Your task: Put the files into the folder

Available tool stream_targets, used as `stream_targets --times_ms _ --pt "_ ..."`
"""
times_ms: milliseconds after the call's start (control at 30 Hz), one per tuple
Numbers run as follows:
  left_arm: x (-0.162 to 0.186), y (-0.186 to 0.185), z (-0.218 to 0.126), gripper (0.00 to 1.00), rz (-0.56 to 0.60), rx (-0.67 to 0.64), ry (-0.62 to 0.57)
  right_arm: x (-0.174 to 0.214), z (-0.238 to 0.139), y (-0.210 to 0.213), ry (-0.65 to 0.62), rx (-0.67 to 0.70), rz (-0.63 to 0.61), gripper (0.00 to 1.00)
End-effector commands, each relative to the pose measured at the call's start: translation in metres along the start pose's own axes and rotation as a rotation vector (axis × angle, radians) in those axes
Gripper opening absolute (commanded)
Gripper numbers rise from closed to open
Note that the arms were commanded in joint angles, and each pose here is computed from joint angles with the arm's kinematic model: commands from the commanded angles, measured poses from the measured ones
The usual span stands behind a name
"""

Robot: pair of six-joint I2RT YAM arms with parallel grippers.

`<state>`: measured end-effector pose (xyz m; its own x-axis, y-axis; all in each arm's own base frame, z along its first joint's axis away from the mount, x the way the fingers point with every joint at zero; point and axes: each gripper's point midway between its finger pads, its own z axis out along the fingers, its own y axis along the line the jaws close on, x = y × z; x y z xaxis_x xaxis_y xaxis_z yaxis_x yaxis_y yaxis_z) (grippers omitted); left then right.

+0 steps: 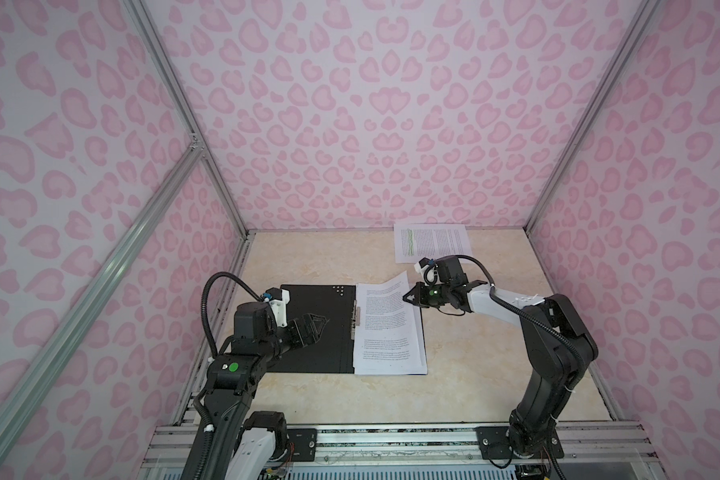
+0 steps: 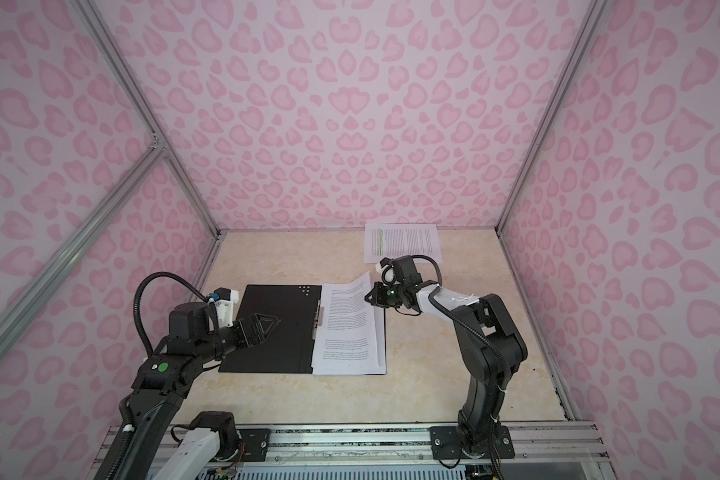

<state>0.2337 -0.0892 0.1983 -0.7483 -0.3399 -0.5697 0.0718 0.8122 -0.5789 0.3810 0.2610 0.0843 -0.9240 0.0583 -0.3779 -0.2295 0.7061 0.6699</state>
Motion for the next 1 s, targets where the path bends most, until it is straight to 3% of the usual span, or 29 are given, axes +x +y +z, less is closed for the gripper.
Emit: stream_targets --times_ms 0,767,967 --pt "-0.004 -0.002 0.0 0.97 0.024 0.01 -0.014 0.011 0.001 -0.005 0.051 0.021 -0.029 0.0" --pt "-0.003 -0.001 0.002 0.97 0.019 0.009 -0.007 0.017 0.0 -0.012 0.056 0.032 -0.007 0.0" --pt "-0.003 -0.002 0.001 0.97 0.021 0.014 -0.008 0.019 0.002 -0.015 0.051 0.033 0.012 0.19"
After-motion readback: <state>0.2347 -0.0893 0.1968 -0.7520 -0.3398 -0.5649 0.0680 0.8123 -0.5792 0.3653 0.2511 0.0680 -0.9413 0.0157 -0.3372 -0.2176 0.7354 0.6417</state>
